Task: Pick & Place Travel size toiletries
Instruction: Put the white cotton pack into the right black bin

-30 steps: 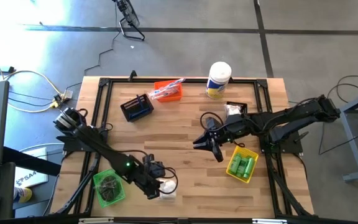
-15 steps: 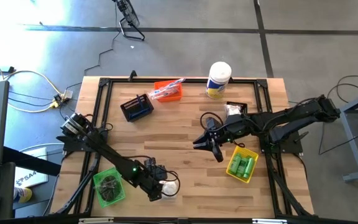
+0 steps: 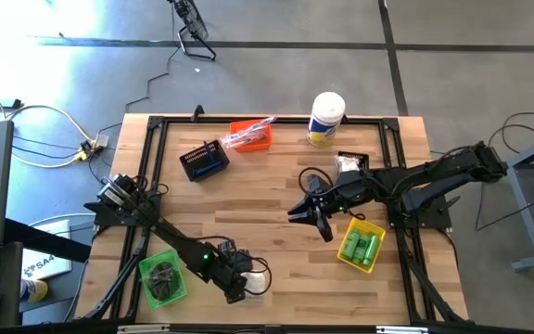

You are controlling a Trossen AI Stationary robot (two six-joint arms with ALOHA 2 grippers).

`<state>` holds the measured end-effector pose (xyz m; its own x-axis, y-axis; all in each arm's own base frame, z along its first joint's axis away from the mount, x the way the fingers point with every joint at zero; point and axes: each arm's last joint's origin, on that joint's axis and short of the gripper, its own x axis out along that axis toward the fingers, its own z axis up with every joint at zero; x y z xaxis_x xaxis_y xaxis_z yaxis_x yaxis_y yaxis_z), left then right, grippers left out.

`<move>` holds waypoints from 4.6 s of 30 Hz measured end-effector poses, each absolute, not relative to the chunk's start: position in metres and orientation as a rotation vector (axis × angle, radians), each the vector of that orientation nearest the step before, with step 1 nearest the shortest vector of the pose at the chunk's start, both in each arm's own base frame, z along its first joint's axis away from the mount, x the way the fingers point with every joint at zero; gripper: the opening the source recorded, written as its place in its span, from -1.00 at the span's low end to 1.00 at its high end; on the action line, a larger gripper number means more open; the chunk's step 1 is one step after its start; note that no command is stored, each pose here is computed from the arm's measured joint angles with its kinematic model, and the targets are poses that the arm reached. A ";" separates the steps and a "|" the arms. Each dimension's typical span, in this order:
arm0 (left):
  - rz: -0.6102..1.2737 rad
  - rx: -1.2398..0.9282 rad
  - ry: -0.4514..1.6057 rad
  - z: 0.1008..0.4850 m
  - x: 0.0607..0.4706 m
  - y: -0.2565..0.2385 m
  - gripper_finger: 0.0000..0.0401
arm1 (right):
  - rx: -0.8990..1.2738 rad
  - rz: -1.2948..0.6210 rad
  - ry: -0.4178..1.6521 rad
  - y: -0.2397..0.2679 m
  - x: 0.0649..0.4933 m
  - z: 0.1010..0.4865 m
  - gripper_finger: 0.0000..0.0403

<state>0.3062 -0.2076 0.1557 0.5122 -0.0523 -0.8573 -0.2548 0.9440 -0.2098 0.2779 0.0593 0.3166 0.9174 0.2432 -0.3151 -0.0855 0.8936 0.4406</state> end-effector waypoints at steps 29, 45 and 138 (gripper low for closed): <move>0.134 -0.286 1.027 0.177 0.296 -0.199 -1.00 | 0.416 0.218 0.358 0.059 0.273 0.322 -0.53; 0.259 -0.206 0.858 0.263 0.251 -0.160 -1.00 | 0.426 0.246 0.216 0.051 0.240 0.357 -0.53; 0.541 0.074 0.100 0.401 0.247 -0.006 -1.00 | 0.347 -0.188 -0.124 -0.007 0.329 0.321 0.47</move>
